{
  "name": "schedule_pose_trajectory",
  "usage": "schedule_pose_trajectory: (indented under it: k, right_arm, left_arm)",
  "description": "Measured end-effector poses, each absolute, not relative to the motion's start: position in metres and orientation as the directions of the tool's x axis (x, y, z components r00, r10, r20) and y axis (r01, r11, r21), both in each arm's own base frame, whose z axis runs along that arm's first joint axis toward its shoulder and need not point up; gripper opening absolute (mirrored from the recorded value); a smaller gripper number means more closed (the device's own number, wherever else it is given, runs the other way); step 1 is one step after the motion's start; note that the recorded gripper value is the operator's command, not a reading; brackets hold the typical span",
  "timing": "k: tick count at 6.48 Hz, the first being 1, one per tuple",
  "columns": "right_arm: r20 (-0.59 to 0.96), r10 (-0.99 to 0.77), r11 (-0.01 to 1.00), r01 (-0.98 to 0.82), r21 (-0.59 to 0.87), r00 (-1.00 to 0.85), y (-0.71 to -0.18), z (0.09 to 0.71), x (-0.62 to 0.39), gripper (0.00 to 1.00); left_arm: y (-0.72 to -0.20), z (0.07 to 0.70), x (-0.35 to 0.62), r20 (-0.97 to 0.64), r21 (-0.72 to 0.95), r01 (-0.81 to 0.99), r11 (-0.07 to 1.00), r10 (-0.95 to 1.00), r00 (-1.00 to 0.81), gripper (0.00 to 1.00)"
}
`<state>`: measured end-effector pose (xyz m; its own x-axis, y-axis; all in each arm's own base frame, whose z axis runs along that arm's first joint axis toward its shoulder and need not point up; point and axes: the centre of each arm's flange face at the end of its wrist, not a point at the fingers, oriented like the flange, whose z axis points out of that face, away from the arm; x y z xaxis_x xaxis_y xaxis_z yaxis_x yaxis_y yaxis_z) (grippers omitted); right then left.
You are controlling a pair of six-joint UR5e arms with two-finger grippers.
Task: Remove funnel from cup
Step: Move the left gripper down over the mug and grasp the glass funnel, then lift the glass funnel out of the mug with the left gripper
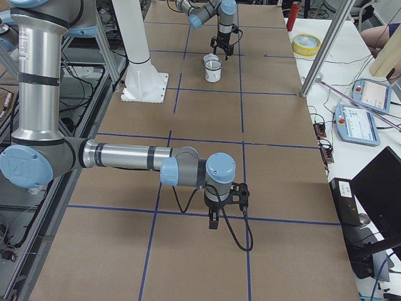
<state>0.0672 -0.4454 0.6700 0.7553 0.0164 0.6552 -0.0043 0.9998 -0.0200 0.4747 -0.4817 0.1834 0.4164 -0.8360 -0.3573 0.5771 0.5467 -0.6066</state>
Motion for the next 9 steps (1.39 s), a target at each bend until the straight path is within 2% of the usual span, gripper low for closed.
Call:
schedule_pose_trajectory:
  k: [1, 2, 3, 4, 5, 6, 7, 9]
  right_arm:
    - [0.655, 0.016, 1.0, -0.004, -0.02, 0.755, -0.445, 0.67, 0.067, 1.0]
    - [0.655, 0.016, 1.0, -0.004, -0.02, 0.755, -0.445, 0.67, 0.067, 1.0]
    - [0.655, 0.016, 1.0, -0.004, -0.02, 0.755, -0.445, 0.67, 0.067, 1.0]
    - [0.655, 0.016, 1.0, -0.004, -0.02, 0.755, -0.445, 0.67, 0.067, 1.0]
    - [0.655, 0.016, 1.0, -0.004, -0.02, 0.755, -0.445, 0.67, 0.067, 1.0]
    - [0.655, 0.016, 1.0, -0.004, -0.02, 0.755, -0.445, 0.67, 0.067, 1.0]
    - [0.655, 0.016, 1.0, -0.004, -0.02, 0.755, -0.445, 0.67, 0.067, 1.0]
    - [0.655, 0.016, 1.0, -0.004, -0.02, 0.755, -0.445, 0.67, 0.067, 1.0]
  left_arm:
    - [-0.484, 0.183, 0.482, -0.359, -0.595, 0.587, 0.549, -0.835, 0.417, 0.87]
    - [-0.483, 0.186, 0.493, -0.355, -0.582, 0.596, 0.553, -0.833, 0.425, 0.8]
    - [-0.477, 0.19, 0.505, -0.347, -0.577, 0.595, 0.559, -0.827, 0.441, 0.69]
    - [-0.471, 0.192, 0.513, -0.343, -0.575, 0.591, 0.565, -0.823, 0.453, 0.64]
    - [-0.469, 0.193, 0.516, -0.341, -0.575, 0.589, 0.568, -0.821, 0.458, 0.51]
    - [-0.468, 0.193, 0.517, -0.341, -0.575, 0.588, 0.569, -0.82, 0.46, 0.24]
    - [-0.468, 0.191, 0.517, -0.343, -0.576, 0.587, 0.569, -0.82, 0.459, 0.0]
    - [-0.466, 0.183, 0.515, -0.355, -0.578, 0.58, 0.574, -0.817, 0.455, 0.0]
